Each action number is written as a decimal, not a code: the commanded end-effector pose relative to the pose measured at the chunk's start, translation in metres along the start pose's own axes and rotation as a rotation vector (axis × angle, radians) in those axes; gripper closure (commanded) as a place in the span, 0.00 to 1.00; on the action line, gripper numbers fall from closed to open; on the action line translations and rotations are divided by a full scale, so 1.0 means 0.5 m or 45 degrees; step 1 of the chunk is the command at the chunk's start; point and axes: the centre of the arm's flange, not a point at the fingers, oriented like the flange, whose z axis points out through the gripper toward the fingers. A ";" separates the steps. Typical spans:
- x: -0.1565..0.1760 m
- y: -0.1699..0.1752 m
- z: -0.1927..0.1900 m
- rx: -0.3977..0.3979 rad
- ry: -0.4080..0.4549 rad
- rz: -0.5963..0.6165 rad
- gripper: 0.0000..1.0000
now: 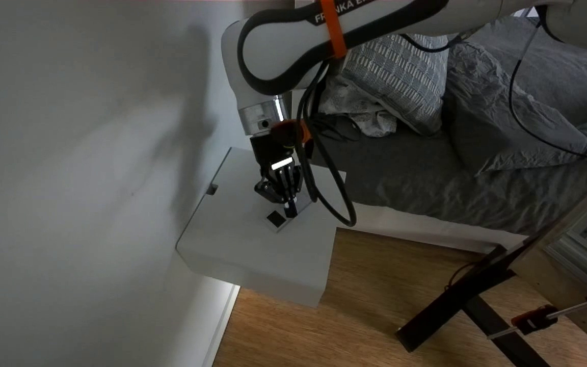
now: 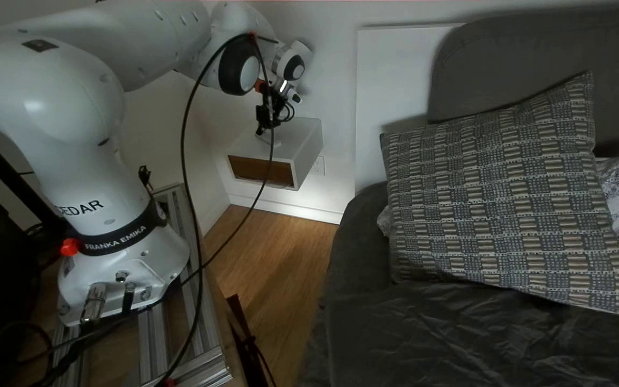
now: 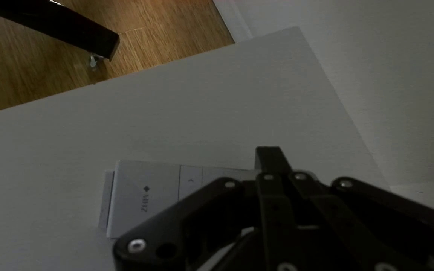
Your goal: Press the top left button on the white remote
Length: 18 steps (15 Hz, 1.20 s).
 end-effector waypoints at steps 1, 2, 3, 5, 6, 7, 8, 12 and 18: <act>0.070 -0.034 -0.002 0.005 -0.004 0.038 1.00; 0.070 -0.033 -0.001 0.009 0.003 0.042 1.00; 0.070 -0.032 -0.001 0.007 0.004 0.047 1.00; 0.073 -0.029 0.001 0.002 0.006 0.062 1.00; 0.074 -0.028 0.001 0.002 0.012 0.070 1.00; 0.077 -0.029 0.001 0.011 0.018 0.074 1.00; 0.080 -0.030 0.000 0.011 0.027 0.071 1.00; 0.090 -0.035 -0.001 0.019 0.062 0.075 1.00; 0.098 -0.031 0.007 0.020 0.052 0.113 1.00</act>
